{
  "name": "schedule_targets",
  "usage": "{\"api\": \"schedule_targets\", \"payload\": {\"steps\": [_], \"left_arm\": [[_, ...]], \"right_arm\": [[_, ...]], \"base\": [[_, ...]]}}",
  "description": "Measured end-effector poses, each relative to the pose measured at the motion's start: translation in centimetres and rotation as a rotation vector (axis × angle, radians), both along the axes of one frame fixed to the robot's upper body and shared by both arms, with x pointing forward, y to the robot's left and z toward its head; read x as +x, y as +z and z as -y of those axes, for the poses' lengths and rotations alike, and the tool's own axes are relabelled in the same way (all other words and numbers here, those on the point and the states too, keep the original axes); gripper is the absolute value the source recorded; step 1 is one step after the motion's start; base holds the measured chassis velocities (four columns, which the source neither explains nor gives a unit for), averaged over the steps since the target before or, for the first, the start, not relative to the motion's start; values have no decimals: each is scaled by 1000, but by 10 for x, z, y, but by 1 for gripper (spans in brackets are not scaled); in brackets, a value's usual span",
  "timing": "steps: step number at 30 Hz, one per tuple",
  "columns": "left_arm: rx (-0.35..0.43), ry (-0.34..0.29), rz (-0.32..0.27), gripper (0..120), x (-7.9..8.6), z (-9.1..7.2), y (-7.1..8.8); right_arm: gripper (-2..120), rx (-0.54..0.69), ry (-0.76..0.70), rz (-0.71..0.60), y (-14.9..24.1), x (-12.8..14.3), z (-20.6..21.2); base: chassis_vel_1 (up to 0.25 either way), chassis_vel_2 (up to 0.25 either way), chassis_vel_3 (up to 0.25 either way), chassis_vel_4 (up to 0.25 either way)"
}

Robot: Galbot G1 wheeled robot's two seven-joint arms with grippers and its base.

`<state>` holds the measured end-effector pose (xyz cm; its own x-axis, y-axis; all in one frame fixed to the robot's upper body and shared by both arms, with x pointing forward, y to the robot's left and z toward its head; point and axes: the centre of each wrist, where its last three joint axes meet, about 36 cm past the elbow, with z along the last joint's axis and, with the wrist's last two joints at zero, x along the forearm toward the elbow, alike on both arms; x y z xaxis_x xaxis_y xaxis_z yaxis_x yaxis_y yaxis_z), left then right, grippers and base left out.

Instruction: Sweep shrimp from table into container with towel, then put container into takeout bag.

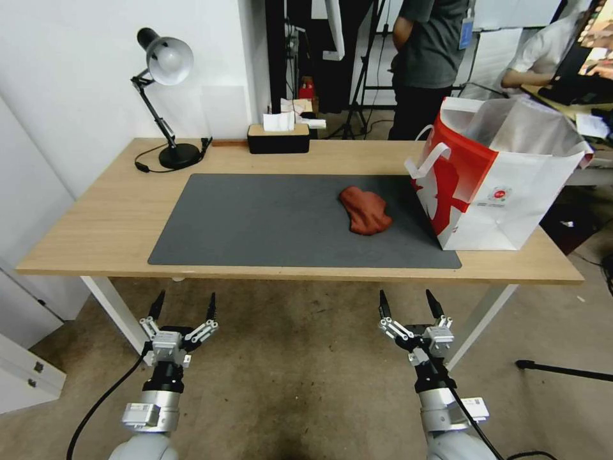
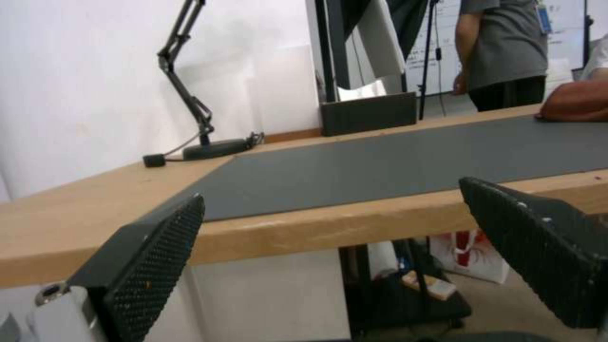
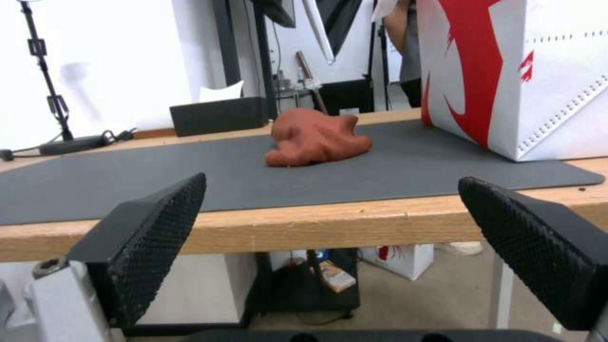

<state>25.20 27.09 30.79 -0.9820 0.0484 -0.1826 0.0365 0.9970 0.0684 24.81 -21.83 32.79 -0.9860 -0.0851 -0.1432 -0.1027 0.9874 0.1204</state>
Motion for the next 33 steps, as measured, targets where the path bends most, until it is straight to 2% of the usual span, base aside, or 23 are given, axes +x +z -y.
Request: {"api": "schedule_targets", "payload": {"steps": [33], "left_arm": [[-4,-8,-12,100,0,1,-1]], "right_arm": [[100,16,10,-6,1,-3,-1]], "base": [[0,0,0,0]]}}
